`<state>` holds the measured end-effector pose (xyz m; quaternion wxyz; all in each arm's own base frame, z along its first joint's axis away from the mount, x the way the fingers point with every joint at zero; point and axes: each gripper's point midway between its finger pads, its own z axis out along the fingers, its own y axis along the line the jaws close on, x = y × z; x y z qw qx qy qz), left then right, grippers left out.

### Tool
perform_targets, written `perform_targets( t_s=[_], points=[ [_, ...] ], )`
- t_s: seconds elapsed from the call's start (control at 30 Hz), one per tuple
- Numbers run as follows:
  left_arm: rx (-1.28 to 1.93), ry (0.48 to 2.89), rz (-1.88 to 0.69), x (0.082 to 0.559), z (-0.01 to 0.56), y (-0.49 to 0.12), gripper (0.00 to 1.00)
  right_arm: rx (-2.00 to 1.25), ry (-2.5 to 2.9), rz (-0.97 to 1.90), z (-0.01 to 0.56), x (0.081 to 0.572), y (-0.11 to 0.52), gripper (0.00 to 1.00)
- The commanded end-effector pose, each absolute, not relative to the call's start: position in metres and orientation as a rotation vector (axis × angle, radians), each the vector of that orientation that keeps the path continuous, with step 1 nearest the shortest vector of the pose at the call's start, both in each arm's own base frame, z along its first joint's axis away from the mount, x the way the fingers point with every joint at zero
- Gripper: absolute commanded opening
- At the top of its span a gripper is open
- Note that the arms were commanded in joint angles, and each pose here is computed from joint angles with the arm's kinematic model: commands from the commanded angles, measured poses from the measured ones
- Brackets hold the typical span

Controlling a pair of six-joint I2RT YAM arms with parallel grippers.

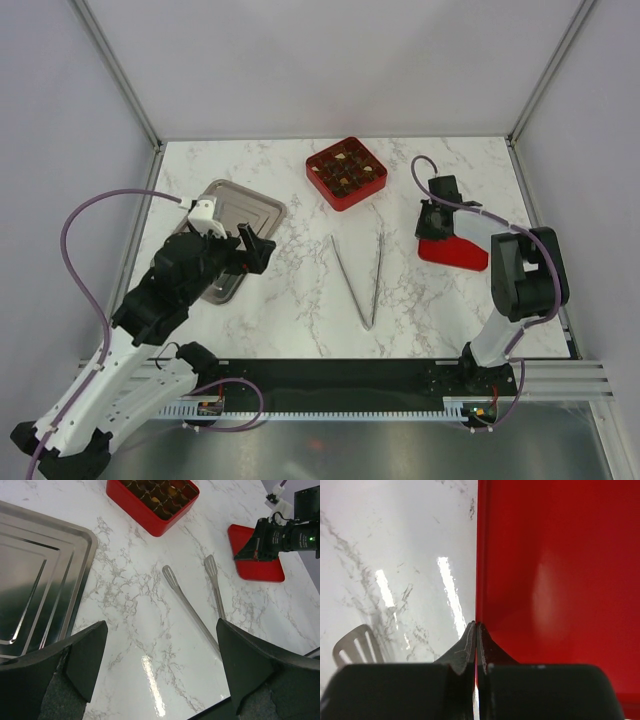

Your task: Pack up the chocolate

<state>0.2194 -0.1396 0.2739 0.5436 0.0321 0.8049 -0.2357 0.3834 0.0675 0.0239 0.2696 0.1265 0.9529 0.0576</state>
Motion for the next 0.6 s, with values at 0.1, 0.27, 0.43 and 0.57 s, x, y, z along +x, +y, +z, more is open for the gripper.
perform_targets(
  t_s=[0.1,0.27,0.43,0.57],
  points=[
    [0.07,1.94,-0.694,0.233,0.297,-0.172,0.98,0.201,2.351,0.239,0.134,0.4,0.09,0.0],
    [0.084,1.969,-0.801,0.243,0.317,-0.199,0.97,-0.006,2.255,0.328,0.196,0.378,0.145,0.0],
    [0.102,1.94,-0.85,0.265,0.348,-0.221,0.96,-0.159,2.115,0.627,0.258,0.342,0.218,0.0],
    [0.148,1.922,-0.912,0.272,0.362,-0.229,0.95,-0.195,1.965,0.905,0.308,0.315,0.252,0.0]
  ],
)
